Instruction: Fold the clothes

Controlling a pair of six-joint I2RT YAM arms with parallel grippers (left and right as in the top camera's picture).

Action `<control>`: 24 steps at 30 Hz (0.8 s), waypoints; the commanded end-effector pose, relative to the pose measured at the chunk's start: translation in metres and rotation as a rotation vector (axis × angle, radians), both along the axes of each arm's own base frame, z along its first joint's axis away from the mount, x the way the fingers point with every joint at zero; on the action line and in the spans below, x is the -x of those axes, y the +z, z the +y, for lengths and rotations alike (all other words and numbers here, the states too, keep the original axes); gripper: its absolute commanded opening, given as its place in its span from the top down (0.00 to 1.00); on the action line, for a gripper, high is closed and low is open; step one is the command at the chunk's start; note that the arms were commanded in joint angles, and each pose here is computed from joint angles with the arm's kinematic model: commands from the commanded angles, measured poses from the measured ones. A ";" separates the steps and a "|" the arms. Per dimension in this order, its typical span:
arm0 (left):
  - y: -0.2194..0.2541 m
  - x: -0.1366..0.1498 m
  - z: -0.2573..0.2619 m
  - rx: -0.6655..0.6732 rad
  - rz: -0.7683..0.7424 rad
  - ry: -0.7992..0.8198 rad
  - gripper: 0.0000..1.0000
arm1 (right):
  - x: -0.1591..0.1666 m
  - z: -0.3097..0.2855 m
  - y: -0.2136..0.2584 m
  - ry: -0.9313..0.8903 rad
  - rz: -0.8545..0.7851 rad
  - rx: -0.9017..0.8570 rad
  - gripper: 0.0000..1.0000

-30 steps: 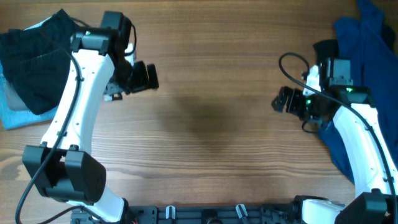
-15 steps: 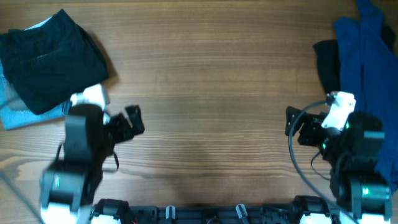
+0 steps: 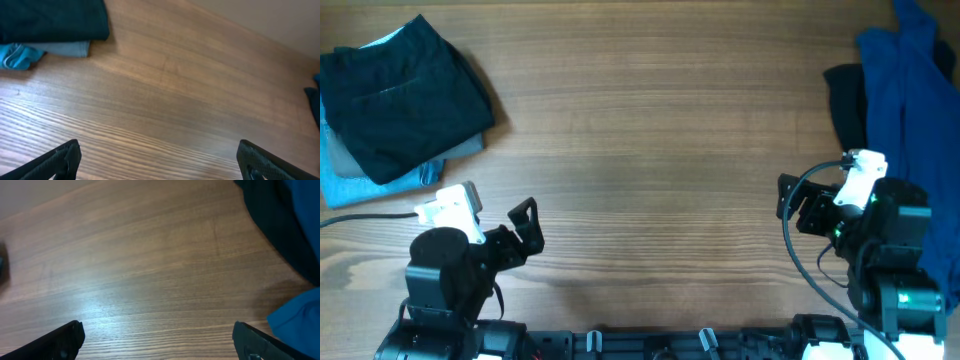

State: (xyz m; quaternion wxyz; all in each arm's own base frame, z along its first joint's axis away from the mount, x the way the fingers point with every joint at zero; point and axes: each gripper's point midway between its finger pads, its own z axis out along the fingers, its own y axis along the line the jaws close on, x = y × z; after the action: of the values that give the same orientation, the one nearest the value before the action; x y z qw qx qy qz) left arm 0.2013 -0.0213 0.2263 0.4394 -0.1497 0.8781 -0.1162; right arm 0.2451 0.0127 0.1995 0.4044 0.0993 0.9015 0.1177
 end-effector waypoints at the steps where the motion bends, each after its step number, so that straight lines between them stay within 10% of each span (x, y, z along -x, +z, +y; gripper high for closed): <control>1: -0.004 0.002 0.002 0.000 0.013 0.014 0.00 | -0.004 -0.004 -0.015 -0.024 0.059 -0.004 0.01; 24: -0.004 0.002 0.002 0.000 0.013 0.014 0.00 | 0.062 -0.005 -0.064 -0.048 -0.203 0.077 0.00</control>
State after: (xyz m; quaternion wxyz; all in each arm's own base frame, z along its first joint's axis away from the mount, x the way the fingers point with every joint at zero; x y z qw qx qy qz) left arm 0.1991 -0.0209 0.2231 0.4328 -0.1502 0.8816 -0.1139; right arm 0.1881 0.0132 0.1330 0.4819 0.0843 0.8671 0.0936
